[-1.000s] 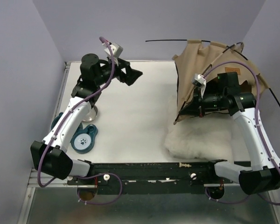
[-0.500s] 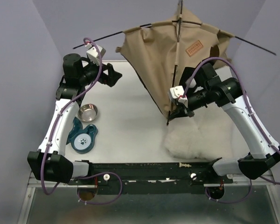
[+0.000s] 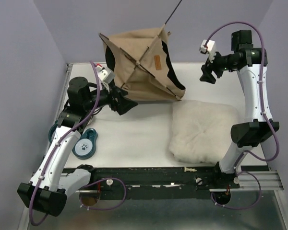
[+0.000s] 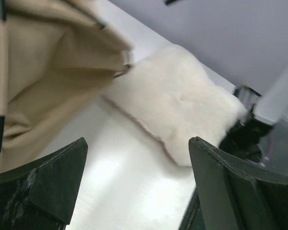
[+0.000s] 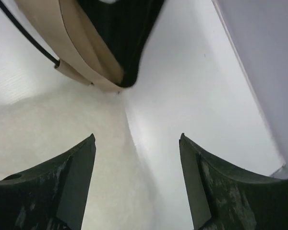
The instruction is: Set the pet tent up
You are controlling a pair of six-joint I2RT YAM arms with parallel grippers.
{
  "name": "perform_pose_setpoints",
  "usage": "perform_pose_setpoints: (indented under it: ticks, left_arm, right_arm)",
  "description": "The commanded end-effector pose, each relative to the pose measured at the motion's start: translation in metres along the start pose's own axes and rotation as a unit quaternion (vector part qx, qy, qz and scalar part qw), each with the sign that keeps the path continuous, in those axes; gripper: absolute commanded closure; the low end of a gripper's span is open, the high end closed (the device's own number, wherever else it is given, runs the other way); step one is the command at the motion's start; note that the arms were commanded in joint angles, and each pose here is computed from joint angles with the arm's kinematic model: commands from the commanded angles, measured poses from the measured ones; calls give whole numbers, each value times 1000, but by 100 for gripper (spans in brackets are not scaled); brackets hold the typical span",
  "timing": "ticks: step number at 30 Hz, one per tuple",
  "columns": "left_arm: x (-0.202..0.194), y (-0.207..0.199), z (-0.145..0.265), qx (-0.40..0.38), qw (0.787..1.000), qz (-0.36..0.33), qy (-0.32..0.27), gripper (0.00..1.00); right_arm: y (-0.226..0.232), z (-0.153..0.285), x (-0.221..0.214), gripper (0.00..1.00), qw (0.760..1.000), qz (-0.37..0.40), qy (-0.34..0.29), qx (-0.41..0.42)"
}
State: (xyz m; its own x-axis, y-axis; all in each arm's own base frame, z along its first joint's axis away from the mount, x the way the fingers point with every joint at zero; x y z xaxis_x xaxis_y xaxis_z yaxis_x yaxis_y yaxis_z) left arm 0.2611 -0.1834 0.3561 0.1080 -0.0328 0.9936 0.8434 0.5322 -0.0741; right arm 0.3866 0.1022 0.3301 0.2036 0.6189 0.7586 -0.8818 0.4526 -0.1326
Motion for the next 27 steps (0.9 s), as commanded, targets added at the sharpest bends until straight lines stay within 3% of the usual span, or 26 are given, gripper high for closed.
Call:
perform_pose_setpoints:
  ticks: [1,7,9,12,23,27]
  left_arm:
    - [-6,-13,-9,0,998,60,13,1]
    - [2,66,10,146,986,78,29,1]
    - [-2,82,16,174,982,45,57,1]
    - [2,106,24,194,979,36,48,1]
    - [22,127,19,210,977,22,5,1]
    - [24,127,22,221,975,17,0,1]
  right_arm:
    - [-40,9,-21,22,983,-165,15,-79]
    - [1,6,2,11,973,-226,-46,-13]
    - [30,-1,10,8,977,-207,-57,17]
    - [57,-31,24,6,986,-155,-63,17]
    - [89,-148,102,0,988,-80,-131,7]
    - [82,-188,123,8,988,-73,-134,-20]
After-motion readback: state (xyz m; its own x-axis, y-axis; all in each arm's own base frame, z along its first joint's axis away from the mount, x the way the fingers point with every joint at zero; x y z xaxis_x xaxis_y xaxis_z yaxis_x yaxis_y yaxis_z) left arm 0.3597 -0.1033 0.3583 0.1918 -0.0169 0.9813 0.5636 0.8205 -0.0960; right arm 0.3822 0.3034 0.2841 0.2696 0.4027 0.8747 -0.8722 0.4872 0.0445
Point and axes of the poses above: each gripper's point midway between its finger pads, its own z axis back along the fingers, its own y axis along the line the jaws close on, x = y × z, the point moved 1 cm from there along z, back along the fingers, and after that the axes turned 12 degrees about -z, right-handed, at the moved point
